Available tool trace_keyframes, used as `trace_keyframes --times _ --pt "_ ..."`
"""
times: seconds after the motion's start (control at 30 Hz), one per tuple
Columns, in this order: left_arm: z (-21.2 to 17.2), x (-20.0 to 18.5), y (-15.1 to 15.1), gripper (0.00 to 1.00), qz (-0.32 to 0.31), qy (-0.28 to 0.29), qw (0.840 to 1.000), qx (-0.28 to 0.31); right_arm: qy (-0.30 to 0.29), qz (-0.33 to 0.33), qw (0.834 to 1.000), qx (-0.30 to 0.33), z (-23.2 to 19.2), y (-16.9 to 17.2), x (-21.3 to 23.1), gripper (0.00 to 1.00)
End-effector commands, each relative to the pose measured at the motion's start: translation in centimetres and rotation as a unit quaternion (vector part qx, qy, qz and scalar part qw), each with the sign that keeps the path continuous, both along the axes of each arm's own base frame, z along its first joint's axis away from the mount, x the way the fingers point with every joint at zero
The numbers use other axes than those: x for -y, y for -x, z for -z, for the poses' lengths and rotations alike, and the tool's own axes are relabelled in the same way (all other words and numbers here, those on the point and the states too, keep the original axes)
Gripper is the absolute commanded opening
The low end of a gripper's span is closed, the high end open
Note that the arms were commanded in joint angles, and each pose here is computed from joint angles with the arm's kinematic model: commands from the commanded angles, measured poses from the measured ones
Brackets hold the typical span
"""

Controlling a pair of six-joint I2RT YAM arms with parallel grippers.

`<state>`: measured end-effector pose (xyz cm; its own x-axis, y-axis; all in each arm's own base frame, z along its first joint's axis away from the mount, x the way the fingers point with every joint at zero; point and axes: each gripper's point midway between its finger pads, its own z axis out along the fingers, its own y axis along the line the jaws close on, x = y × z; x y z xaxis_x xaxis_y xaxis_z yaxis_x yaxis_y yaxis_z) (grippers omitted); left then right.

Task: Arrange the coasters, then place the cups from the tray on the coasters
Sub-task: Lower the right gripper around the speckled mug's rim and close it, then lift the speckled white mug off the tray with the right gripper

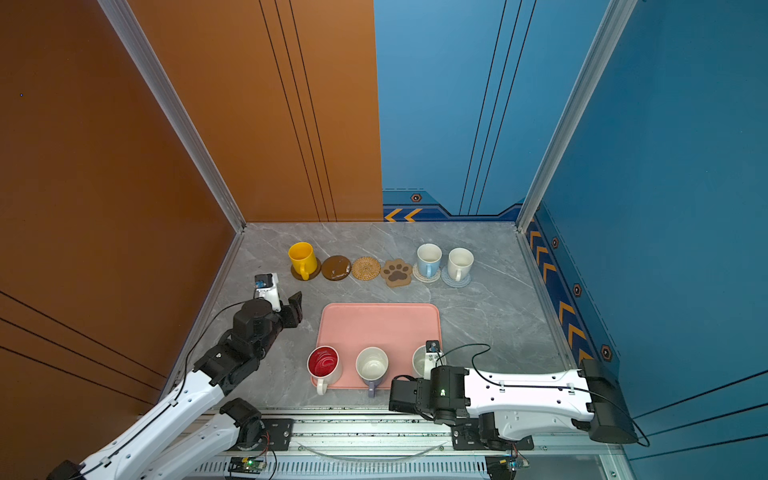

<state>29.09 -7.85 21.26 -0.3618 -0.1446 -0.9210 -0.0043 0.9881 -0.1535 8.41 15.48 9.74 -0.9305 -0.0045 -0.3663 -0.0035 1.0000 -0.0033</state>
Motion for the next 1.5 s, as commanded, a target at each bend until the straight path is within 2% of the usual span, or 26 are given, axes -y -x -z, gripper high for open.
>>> trace_keyframes --times 0.0,1.2,1.43,1.47 --pt "0.7 -0.6 0.3 0.65 -0.007 -0.002 1.0 -0.009 -0.009 0.007 1.0 -0.002 0.3 -0.3 0.0 0.5" --pt "1.0 -0.8 0.1 0.66 -0.011 -0.002 1.0 -0.013 0.009 0.027 0.999 -0.038 3.5 -1.2 0.3 0.29" --pt "1.2 -0.8 0.1 0.66 -0.011 -0.003 1.0 -0.015 0.007 0.027 0.999 -0.042 3.9 -1.2 0.2 0.22" --pt "1.2 -0.8 0.1 0.66 -0.011 -0.003 1.0 -0.015 0.008 0.028 0.999 -0.042 3.9 -1.2 0.2 0.17"
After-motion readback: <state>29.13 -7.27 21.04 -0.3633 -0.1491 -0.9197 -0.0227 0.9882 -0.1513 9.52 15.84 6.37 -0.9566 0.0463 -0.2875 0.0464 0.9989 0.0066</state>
